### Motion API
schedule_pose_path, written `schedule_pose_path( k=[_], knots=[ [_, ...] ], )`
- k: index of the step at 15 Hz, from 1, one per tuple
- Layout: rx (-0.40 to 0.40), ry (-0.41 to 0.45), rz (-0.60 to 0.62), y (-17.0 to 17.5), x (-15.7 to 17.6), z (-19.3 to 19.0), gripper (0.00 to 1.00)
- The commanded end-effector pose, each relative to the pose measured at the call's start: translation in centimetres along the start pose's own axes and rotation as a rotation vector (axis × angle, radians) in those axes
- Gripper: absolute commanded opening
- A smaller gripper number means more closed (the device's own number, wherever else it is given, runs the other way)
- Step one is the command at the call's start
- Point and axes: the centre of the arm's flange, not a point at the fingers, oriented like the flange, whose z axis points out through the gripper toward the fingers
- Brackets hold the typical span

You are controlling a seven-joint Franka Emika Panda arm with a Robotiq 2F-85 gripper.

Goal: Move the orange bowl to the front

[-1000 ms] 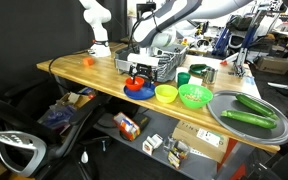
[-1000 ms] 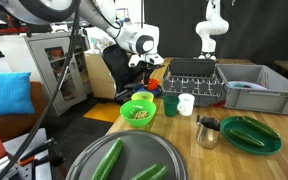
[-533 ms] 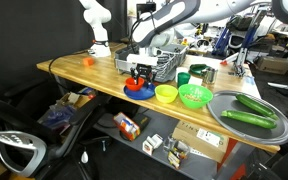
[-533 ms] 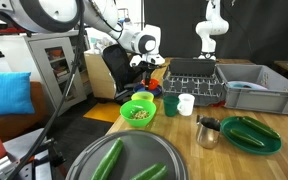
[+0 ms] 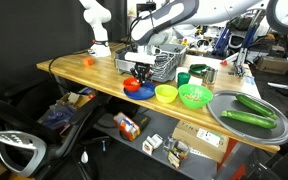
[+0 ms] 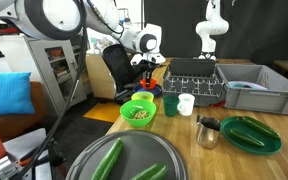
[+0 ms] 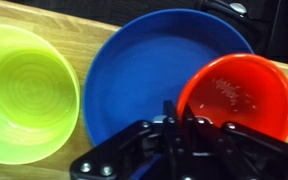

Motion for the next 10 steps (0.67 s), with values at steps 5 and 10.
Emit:
schedule_pose_path(
  k=[5, 10],
  knots=[
    [0.102, -0.049, 0.193, 0.1, 0.0, -2.0, 0.02],
    [0.241, -0.009, 0.232, -0.1, -1.8, -4.8, 0.02]
  ],
)
